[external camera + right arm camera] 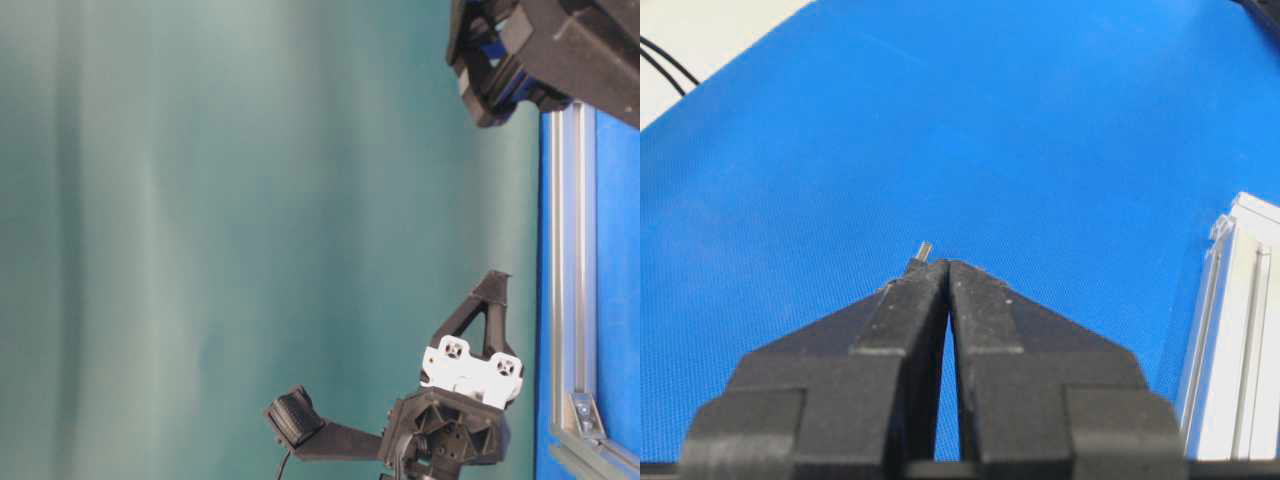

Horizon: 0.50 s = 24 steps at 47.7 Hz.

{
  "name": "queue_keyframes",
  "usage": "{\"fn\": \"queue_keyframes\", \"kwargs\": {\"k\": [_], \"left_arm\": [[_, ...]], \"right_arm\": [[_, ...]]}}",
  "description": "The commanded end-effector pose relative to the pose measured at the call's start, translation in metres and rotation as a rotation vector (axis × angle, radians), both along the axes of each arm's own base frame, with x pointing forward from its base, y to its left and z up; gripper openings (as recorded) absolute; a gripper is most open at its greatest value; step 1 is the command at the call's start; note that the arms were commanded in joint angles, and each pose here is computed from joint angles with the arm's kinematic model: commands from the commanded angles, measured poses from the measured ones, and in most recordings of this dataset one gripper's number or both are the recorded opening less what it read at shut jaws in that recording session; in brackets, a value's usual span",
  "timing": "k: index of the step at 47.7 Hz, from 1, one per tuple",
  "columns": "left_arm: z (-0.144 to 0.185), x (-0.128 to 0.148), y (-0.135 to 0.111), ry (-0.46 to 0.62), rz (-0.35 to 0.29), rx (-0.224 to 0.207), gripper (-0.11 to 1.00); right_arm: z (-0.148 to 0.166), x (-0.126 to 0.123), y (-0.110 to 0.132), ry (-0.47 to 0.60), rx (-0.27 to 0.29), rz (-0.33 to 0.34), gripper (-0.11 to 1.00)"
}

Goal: Insert the wire through the string loop located on the right side.

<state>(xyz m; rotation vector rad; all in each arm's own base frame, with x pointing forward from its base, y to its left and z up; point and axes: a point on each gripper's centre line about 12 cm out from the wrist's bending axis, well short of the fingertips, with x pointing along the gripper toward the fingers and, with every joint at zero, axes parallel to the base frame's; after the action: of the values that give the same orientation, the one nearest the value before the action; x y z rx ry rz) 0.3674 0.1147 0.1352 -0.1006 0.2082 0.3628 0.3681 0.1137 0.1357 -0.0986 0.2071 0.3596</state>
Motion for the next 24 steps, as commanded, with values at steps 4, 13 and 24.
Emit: {"fn": "queue_keyframes", "kwargs": {"k": [4, 13, 24], "left_arm": [[0.0173, 0.0021, -0.0063, -0.035, -0.034, 0.036, 0.0], [0.0169, 0.0013, -0.0067, -0.032, -0.036, 0.037, 0.0], [0.017, 0.0013, -0.0065, -0.033, -0.034, 0.037, 0.0]], "right_arm": [[0.0172, 0.0003, 0.014, -0.031, 0.014, 0.031, -0.03], [0.0153, 0.0012, 0.0158, 0.01, 0.026, 0.027, -0.06], [0.0157, 0.0008, 0.0169, 0.013, 0.042, 0.027, -0.05]]}}
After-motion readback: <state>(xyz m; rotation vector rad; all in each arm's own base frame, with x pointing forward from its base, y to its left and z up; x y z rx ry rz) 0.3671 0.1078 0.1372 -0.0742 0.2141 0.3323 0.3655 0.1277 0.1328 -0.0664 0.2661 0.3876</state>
